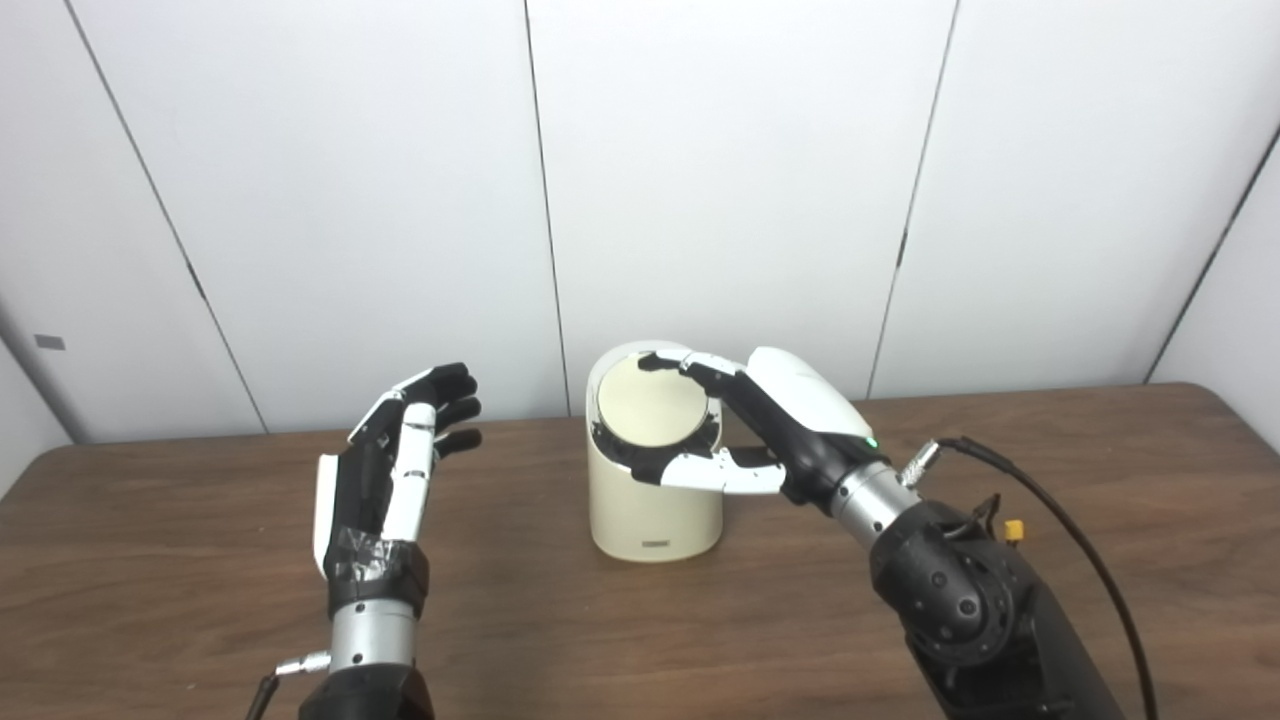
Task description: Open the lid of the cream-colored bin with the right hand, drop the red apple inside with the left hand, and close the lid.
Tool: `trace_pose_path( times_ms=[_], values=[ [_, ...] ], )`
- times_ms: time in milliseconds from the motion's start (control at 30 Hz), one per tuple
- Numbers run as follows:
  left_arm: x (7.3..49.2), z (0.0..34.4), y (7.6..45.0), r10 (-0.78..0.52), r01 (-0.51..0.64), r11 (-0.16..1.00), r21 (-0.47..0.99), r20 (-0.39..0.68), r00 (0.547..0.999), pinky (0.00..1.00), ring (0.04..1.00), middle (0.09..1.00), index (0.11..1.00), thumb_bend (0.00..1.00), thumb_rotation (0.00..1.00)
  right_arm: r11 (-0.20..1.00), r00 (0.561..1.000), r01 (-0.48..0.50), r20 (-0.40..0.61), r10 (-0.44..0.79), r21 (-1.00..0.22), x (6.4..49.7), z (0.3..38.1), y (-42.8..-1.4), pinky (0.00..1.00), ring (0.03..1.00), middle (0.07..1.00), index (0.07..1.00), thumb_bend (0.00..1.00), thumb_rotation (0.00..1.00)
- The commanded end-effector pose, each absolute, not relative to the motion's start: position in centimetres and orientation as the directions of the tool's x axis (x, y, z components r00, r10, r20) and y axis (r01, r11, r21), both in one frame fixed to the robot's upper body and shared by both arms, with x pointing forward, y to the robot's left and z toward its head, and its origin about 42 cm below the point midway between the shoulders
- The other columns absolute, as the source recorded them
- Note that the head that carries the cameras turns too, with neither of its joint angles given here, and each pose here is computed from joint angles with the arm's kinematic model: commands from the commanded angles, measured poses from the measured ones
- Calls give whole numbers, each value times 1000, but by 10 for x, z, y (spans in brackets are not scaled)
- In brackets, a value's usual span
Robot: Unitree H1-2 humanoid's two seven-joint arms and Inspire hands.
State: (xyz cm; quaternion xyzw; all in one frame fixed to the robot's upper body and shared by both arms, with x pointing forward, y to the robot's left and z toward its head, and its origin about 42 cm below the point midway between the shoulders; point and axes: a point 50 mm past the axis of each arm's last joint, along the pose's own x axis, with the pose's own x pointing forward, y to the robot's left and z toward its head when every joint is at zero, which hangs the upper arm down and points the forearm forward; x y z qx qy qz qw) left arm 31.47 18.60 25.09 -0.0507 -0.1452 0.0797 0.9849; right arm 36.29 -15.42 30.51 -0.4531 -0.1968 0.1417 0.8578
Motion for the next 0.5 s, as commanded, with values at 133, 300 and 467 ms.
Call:
trace_pose_path(
  times_ms=[133,300,467],
  values=[
    [315,270,182,169,-128,983,-131,377,911,657,716,716,691,400,713,669,825,107,441,353,-735,351,318,-165,750,876,891,873,825,876],
    [315,270,186,168,-128,984,-126,385,908,653,719,721,694,381,710,804,757,248,626,187,-540,339,298,-184,704,826,845,816,523,725],
    [314,267,188,155,-113,986,-126,395,905,648,719,731,710,349,603,851,720,330,692,53,-409,323,269,-200,638,757,793,763,349,595]
  ],
)
